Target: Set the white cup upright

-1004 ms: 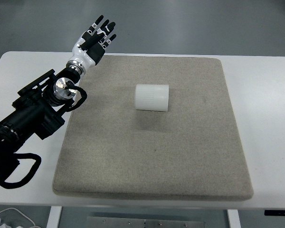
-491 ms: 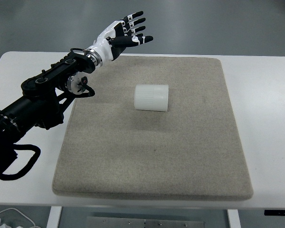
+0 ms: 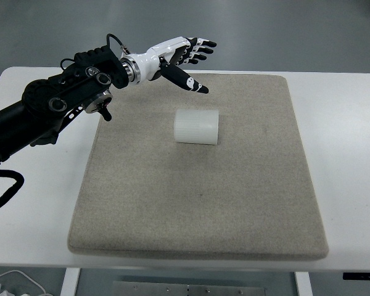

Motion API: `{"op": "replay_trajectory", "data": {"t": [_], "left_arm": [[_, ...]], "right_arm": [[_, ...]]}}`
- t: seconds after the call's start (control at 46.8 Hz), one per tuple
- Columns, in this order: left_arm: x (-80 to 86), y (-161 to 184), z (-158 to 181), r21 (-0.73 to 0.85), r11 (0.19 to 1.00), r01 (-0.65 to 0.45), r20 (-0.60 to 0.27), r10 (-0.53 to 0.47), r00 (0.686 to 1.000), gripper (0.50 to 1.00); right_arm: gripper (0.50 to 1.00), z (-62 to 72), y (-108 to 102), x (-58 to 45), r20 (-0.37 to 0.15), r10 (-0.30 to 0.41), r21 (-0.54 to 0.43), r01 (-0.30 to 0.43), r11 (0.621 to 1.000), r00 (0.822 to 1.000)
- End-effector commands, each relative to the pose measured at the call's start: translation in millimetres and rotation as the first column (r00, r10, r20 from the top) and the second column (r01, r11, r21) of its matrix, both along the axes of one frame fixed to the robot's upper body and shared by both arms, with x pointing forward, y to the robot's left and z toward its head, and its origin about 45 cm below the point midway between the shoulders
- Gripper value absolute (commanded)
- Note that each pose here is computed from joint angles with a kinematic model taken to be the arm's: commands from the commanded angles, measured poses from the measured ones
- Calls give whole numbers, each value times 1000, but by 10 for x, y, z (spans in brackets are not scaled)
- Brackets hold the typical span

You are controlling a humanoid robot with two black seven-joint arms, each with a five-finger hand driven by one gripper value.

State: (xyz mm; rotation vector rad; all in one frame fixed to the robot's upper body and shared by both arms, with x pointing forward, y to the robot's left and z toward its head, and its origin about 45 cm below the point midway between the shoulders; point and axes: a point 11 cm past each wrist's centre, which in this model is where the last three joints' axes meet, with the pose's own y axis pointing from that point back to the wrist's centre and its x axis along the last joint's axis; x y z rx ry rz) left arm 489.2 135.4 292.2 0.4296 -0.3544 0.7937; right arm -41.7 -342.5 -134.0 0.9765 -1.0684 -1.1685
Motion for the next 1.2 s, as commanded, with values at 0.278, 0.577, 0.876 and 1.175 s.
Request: {"op": "replay_trajectory", "data": {"t": [0.278, 0.577, 0.876, 1.175], "left_arm": [[-246, -202, 50, 207, 971, 123, -6, -124, 992, 986], [-257, -250, 67, 333, 930, 157, 19, -173, 985, 984], [-327, -282, -104, 411, 889, 200, -20, -211, 977, 984], [-348, -341, -217, 429, 878, 210, -37, -215, 976, 984]], "right_arm": [[930, 0, -1, 1, 0, 0, -1, 0, 1000, 1000], [930, 0, 1, 0, 0, -1, 0, 1, 1000, 1000], [930, 0, 0, 0, 0, 2, 0, -2, 1000, 1000], [930, 0, 0, 0, 0, 0, 0, 0, 1000, 1000]]}}
